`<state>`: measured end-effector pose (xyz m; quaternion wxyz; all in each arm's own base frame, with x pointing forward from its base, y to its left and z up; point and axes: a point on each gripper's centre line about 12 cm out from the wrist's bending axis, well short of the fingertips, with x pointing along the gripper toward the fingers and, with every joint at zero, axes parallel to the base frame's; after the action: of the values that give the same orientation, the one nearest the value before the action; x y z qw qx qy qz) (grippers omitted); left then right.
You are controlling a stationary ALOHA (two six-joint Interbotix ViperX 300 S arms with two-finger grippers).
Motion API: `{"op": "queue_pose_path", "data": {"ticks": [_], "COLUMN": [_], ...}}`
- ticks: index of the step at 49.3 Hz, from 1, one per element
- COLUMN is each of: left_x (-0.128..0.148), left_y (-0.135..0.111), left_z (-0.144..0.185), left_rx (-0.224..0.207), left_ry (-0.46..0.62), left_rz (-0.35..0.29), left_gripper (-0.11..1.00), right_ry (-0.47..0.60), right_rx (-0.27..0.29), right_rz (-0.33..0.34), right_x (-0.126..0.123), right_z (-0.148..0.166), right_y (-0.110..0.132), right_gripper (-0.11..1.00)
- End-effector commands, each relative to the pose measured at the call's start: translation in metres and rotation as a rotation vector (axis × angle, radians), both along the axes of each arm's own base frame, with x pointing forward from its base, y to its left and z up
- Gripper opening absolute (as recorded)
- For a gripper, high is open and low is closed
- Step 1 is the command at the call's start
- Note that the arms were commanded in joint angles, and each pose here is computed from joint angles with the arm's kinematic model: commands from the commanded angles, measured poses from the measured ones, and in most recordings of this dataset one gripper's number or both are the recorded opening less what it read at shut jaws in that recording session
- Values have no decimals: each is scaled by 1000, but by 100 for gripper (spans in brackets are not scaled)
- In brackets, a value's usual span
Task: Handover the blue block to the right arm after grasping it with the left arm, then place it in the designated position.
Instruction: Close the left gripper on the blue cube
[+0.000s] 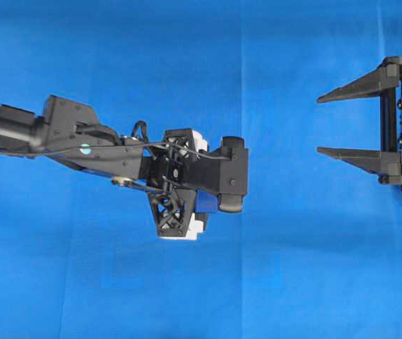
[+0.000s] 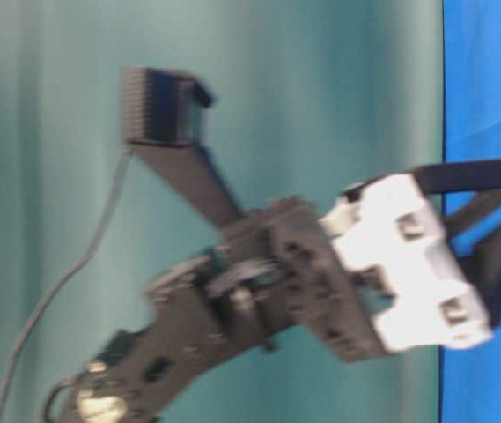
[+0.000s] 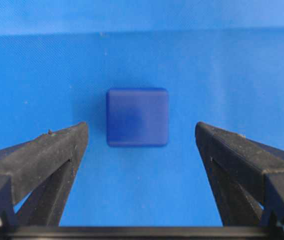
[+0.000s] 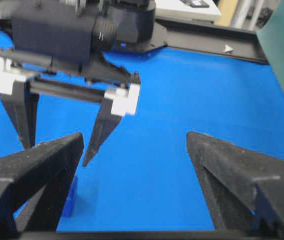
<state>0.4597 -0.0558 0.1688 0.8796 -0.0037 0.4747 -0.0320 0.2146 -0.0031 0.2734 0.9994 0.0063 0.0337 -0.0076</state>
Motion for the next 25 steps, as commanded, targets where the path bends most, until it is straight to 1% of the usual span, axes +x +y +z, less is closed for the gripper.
{"op": "queue_pose_path", "data": {"ticks": [1,17,25], "left_x": [4,11,13], "left_y": [-1,-2,-2], "left_z": [2,-42,-54], "left_rx": [-3,-2,-1], "left_ry": [-38,-3,3], "left_rz": [-4,-1,-2], "left_gripper": [92,92,92], "right_ry": [-17,-8,-8], "right_rx": [6,4,4], "right_rz": [-3,-3,-3], "right_x": [3,4,4], "right_z": [7,4,4], "right_y": [-1,0,0], "right_gripper": [98,98,98]}}
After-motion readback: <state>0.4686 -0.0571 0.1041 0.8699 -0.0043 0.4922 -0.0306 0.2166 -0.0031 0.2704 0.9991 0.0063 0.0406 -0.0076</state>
